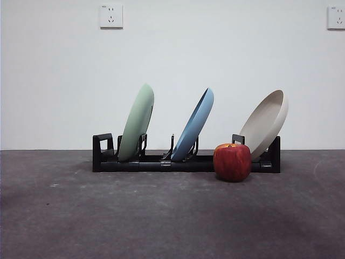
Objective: Take the green plate from the plate rack,put the plate on the table,take the apple from the table,put the apple in the plate
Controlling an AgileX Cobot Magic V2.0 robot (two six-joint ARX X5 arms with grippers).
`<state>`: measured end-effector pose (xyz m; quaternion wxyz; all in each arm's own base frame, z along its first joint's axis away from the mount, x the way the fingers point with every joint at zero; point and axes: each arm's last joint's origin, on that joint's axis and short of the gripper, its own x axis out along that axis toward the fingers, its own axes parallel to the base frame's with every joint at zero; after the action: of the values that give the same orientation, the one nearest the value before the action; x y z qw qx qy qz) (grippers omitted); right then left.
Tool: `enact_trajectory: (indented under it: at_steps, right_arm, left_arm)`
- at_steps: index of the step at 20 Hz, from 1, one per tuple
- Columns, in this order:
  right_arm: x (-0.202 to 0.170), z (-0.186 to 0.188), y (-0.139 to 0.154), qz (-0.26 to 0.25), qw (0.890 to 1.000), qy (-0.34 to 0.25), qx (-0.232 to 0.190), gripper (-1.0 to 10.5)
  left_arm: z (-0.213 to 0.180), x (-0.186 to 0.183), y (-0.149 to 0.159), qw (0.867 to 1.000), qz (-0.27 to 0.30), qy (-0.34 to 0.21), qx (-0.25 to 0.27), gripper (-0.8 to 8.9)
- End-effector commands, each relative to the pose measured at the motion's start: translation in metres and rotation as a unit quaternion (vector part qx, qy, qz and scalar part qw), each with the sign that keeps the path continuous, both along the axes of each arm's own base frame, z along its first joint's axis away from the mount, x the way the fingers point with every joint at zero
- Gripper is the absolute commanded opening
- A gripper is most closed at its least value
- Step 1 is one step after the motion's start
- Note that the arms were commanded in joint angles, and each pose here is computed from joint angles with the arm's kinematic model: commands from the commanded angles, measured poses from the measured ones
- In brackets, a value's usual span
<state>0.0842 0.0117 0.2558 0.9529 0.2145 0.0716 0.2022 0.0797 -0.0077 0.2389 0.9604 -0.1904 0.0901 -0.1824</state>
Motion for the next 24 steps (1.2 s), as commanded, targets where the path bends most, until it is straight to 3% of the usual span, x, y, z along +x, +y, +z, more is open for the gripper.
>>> enact_trajectory:
  at_steps: [1, 6, 10, 16, 20, 24]
  right_arm:
    - [0.000, 0.021, 0.002, 0.040, 0.998, 0.012, -0.045, -0.1]
    - [0.005, 0.050, 0.004, 0.099, 0.985, 0.075, -0.118, -0.1]
    - [0.010, 0.065, 0.006, 0.142, 0.964, 0.133, -0.182, -0.1]
    - [0.016, 0.077, 0.010, 0.210, 0.927, 0.212, -0.228, -0.1]
    - [0.018, 0.078, 0.014, 0.233, 0.917, 0.227, -0.232, -0.1]
    - [0.019, 0.078, 0.015, 0.235, 0.916, 0.225, -0.234, 0.1]
  left_arm:
    - [0.014, 0.003, -0.002, 0.999, -0.043, 0.012, -0.003, -0.06]
    - [0.036, 0.010, -0.005, 0.992, -0.120, 0.036, 0.020, -0.07]
    - [0.052, 0.015, -0.006, 0.983, -0.170, 0.055, 0.040, -0.07]
    - [0.068, 0.018, -0.007, 0.970, -0.207, 0.096, 0.087, -0.07]
    - [0.075, 0.016, -0.008, 0.959, -0.230, 0.117, 0.117, -0.07]
    - [0.077, 0.016, -0.010, 0.957, -0.235, 0.117, 0.121, 0.01]
